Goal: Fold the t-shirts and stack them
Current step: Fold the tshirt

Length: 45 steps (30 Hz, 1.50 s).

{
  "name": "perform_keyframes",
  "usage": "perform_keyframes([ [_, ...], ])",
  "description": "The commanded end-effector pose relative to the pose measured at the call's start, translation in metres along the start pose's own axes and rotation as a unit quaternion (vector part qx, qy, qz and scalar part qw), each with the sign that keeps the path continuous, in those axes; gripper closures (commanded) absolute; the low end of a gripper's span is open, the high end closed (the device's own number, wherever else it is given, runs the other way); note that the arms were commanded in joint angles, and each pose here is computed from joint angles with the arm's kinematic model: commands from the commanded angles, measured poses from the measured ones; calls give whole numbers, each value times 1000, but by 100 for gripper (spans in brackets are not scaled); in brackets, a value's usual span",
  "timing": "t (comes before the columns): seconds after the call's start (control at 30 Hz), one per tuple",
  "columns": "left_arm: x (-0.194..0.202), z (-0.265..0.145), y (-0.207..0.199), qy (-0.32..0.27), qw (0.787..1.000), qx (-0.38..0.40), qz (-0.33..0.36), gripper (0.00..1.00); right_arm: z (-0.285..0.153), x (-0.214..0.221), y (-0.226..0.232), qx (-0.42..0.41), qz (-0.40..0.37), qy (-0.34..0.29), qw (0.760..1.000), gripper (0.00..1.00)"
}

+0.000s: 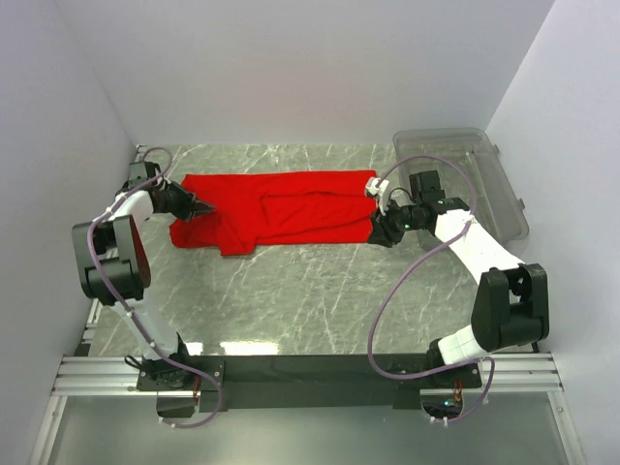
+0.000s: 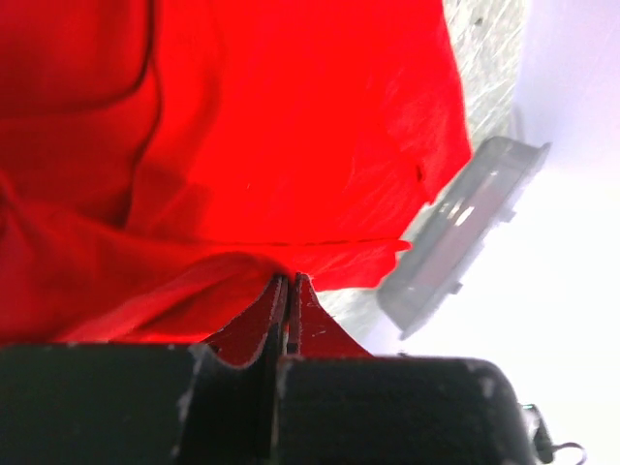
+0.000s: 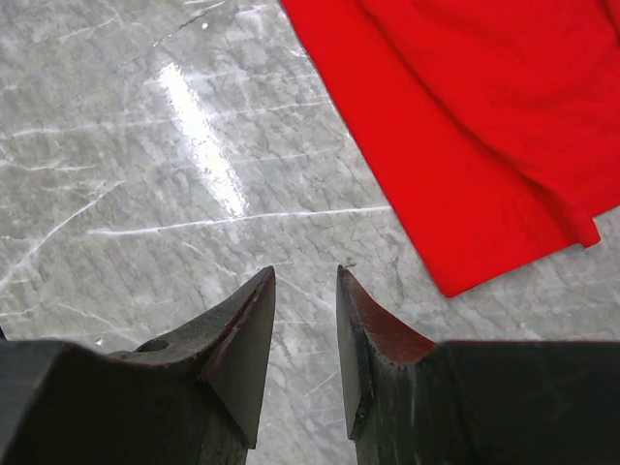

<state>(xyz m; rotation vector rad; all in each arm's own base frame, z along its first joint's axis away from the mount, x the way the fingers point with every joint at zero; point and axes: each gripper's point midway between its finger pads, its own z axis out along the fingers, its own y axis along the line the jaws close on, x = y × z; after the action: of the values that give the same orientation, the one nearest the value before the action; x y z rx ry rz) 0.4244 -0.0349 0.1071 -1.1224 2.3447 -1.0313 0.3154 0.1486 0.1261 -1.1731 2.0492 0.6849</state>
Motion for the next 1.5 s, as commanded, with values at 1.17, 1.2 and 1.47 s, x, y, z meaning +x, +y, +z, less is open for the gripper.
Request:
perform_keyframes([
  [1.17, -109, 43, -86, 0, 985, 171, -13, 99, -9, -7, -8, 23, -7, -21, 999, 61],
  [1.2, -110, 45, -84, -2, 986, 167, -13, 99, -8, -6, -8, 22, -6, -20, 1000, 61],
  [1.47, -114, 41, -103, -7, 980, 197, 19, 99, -6, -4, -9, 19, -4, -17, 1000, 61],
])
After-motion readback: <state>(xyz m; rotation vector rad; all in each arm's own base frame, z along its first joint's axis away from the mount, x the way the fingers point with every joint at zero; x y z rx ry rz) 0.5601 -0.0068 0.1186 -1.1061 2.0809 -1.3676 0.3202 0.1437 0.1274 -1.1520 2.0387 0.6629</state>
